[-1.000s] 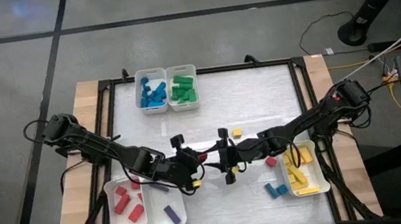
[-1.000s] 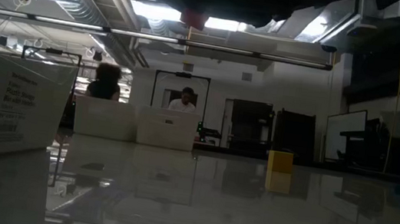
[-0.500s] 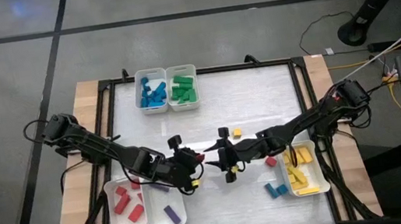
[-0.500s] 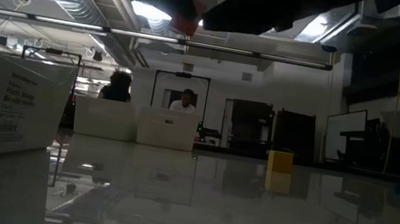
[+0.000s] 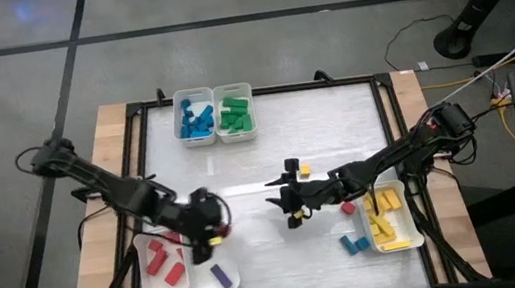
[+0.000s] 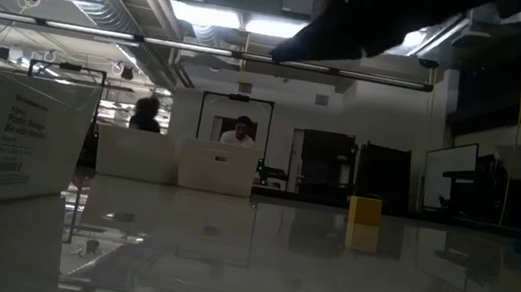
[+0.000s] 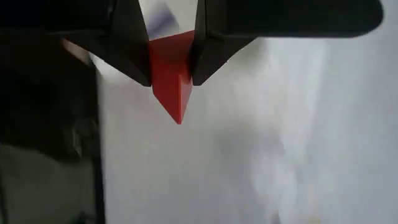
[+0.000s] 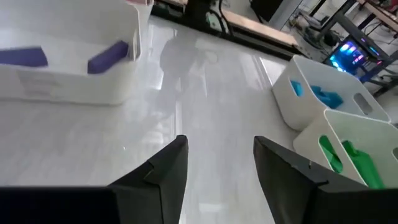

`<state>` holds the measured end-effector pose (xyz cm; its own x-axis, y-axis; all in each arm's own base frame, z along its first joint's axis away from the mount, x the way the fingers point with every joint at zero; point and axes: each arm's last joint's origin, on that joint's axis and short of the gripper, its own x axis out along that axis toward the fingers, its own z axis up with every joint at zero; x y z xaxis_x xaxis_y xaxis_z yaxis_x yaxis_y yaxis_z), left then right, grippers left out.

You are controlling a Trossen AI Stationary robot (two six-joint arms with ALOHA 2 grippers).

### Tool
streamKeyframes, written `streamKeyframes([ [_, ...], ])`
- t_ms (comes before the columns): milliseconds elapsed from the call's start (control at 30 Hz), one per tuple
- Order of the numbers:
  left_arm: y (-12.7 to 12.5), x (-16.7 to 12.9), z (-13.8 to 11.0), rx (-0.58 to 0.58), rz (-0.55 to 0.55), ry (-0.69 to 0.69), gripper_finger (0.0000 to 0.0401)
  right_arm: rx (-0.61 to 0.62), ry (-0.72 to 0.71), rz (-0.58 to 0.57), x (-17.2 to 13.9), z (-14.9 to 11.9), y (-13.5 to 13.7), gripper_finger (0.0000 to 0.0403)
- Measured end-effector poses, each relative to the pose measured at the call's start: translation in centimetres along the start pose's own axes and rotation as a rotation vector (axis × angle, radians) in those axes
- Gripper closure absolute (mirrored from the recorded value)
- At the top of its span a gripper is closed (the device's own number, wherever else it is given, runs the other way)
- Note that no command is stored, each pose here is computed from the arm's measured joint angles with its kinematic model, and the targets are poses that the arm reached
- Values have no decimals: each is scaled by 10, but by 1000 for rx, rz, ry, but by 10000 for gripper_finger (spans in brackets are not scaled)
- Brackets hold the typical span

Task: Sort blocks
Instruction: Put the red block into the bottom left white bin, then put the yellow block into the bottom right white bin

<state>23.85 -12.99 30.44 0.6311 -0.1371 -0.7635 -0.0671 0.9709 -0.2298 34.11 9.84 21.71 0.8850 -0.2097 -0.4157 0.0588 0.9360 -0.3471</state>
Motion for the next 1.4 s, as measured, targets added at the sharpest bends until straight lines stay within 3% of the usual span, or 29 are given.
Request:
streamKeyframes([
  [133,-4,-22,-27,-218,-73,249,314,-24,42,6,0,-4,1,221],
  [333,-16,-40,-57,-541,-16,505,313,-82,150,-1,-1,-16,1,221],
  [433,-22,-40,-66,-611,38,542,313,-109,212,-29,-2,-22,0,221],
  [633,-30,-36,-78,-640,107,584,295,-125,287,-72,-2,-30,-7,221],
  [800,-30,-32,-82,-671,180,605,256,5,382,-112,5,-41,-28,221],
  [967,-31,-30,-82,-668,187,607,227,317,483,-210,11,-56,-54,221],
  [1167,-31,-30,-82,-628,177,600,223,658,535,-285,14,-66,-71,221],
  [1400,-30,-30,-82,-625,183,582,222,774,643,-378,6,-78,-73,221],
])
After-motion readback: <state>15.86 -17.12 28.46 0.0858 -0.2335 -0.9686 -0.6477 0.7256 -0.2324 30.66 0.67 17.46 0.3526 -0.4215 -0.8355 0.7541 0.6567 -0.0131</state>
